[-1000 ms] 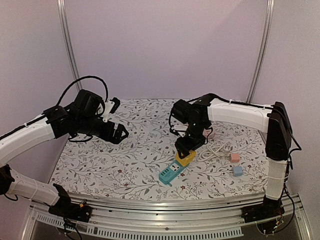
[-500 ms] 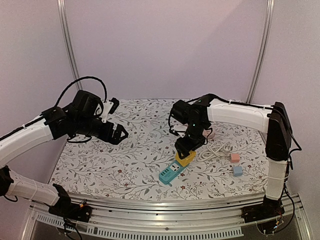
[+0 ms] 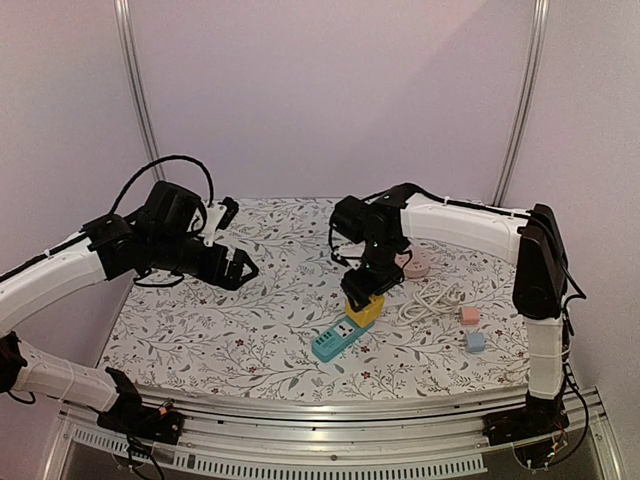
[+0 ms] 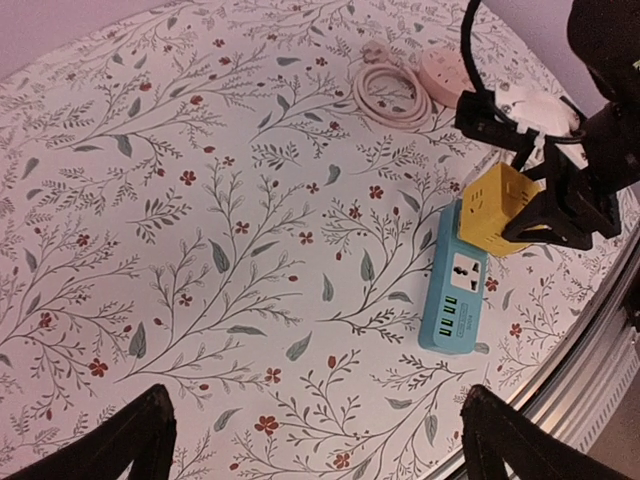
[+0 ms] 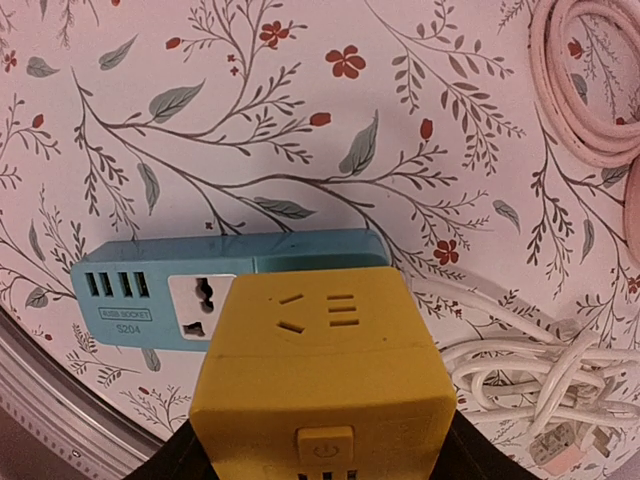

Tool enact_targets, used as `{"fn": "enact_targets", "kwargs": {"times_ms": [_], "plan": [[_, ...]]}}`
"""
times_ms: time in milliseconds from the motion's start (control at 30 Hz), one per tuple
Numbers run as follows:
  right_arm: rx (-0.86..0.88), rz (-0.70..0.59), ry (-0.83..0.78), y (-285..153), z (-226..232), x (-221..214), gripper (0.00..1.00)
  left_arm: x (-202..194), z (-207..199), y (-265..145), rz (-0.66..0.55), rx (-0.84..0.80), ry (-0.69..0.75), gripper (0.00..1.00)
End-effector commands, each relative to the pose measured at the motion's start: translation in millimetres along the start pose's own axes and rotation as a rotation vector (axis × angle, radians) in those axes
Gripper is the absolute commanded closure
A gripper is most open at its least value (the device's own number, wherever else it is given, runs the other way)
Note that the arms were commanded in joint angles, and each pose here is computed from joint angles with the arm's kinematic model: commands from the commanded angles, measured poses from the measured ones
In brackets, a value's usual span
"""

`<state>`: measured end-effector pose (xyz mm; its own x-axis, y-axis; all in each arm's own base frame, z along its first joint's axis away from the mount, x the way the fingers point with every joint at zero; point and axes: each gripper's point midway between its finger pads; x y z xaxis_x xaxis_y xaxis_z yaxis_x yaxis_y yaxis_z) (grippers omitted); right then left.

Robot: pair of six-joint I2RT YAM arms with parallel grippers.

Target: Insert the plug

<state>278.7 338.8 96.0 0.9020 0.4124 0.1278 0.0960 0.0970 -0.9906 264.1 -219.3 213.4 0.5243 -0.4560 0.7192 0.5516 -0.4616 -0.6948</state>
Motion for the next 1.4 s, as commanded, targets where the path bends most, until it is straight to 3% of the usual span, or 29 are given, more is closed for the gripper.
{"fn": "enact_targets", "kwargs": {"times_ms": [0,333,600,833,1367], "plan": [[-0.036,0.066,-0.013,34.8,-5.4,-17.0,1.00,5.6,0.6,-3.5,-0.025,-0.017,-0.028,0.01],[-0.017,0.126,0.026,21.6,-11.8,-49.6,1.00,3.5,-8.9,2.2,-0.007,-0.069,-0.022,0.01],[0.003,0.132,0.048,4.5,-14.2,-66.7,1.00,6.6,-40.8,9.9,-0.010,-0.209,0.006,0.01],[0.005,0.155,0.075,4.9,-17.0,-77.6,1.00,7.3,-60.1,16.7,-0.004,-0.233,0.032,0.00],[-0.028,0.189,0.094,16.9,-11.8,-68.6,1.00,1.1,-73.8,25.4,0.032,-0.224,0.089,0.01]]}}
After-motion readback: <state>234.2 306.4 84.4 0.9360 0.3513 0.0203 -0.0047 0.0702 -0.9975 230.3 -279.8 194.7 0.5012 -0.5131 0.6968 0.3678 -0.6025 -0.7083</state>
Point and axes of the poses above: each gripper's point midway between its finger pads, its own y axis out along the fingers, its own z axis along the line the jaws close on, x = y × z, and after that the axes turned 15 degrees about y, right-handed
